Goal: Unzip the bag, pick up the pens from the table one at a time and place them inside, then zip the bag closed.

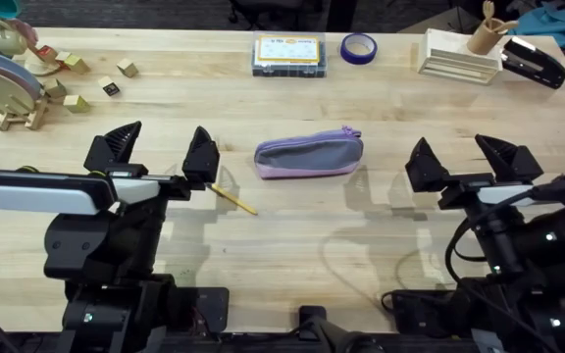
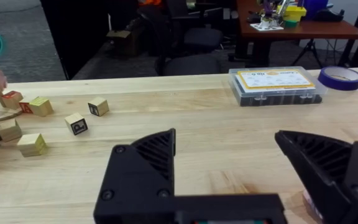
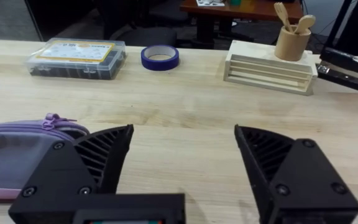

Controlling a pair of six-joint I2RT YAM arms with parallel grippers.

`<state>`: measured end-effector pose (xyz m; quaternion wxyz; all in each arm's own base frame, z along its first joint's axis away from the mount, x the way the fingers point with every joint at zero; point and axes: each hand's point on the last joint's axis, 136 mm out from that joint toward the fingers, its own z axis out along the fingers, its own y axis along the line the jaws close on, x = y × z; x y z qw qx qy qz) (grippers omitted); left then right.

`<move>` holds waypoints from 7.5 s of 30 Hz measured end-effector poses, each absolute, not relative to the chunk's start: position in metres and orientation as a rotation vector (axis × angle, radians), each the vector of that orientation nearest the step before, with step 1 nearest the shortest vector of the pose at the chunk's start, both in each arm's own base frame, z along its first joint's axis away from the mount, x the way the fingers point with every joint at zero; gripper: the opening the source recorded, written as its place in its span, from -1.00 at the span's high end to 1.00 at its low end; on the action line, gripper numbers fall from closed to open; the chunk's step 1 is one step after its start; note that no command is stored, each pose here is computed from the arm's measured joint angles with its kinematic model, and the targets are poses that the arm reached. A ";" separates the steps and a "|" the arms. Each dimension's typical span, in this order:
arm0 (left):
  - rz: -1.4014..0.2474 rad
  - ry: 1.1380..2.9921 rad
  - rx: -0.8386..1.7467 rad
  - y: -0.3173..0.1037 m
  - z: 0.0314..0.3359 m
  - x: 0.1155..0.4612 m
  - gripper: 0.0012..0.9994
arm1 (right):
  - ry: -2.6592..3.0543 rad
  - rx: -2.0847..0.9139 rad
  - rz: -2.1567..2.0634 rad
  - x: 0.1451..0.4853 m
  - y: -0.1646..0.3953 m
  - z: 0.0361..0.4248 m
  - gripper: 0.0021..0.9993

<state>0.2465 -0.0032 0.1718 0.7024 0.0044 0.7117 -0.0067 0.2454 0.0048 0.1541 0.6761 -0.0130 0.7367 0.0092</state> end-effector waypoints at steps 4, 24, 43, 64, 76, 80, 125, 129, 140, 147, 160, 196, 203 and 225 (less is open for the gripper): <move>-0.013 1.584 0.008 -0.003 0.172 0.247 -0.99 | 1.666 -0.027 0.019 0.245 0.004 0.152 -1.00; -0.013 1.624 0.008 -0.003 0.169 0.244 -0.99 | 1.689 -0.023 -0.004 0.243 0.001 0.153 -1.00; -0.023 1.873 0.018 -0.005 0.256 0.261 -0.99 | 1.926 -0.025 -0.004 0.227 0.001 0.243 -1.00; -0.164 2.259 0.434 -0.045 0.252 0.310 -0.99 | 2.247 -0.025 0.003 0.225 0.001 0.279 -1.00; -0.198 2.088 1.044 -0.078 0.238 0.292 -0.99 | 2.247 -0.025 0.003 0.225 0.001 0.279 -1.00; -0.306 2.057 1.197 -0.092 0.223 0.281 -0.99 | 2.247 -0.025 0.003 0.225 0.001 0.279 -1.00; -0.957 1.867 1.511 -0.155 0.100 0.300 -0.99 | 2.247 -0.025 0.003 0.225 0.001 0.279 -1.00; -0.957 1.867 1.511 -0.155 0.100 0.300 -0.99 | 2.247 -0.025 0.003 0.225 0.001 0.279 -1.00; -0.947 1.873 1.518 -0.154 0.098 0.301 -0.76 | 2.247 -0.025 0.003 0.225 0.001 0.279 -1.00; -0.945 1.871 1.521 -0.154 0.098 0.301 0.77 | 2.247 -0.025 0.003 0.225 0.001 0.279 -1.00; -0.939 1.870 1.525 -0.154 0.098 0.301 0.91 | 2.258 -0.024 0.217 0.235 0.027 0.277 -1.00; -0.938 1.870 1.526 -0.154 0.098 0.301 0.92 | 2.424 -0.276 0.894 0.311 0.143 0.212 -1.00; -0.939 1.870 1.526 -0.154 0.098 0.301 0.92 | 2.491 -0.248 0.901 0.326 0.145 0.185 -1.00; -0.938 1.870 1.526 -0.154 0.098 0.301 0.92 | 2.686 -0.126 0.949 0.346 0.152 0.108 -1.00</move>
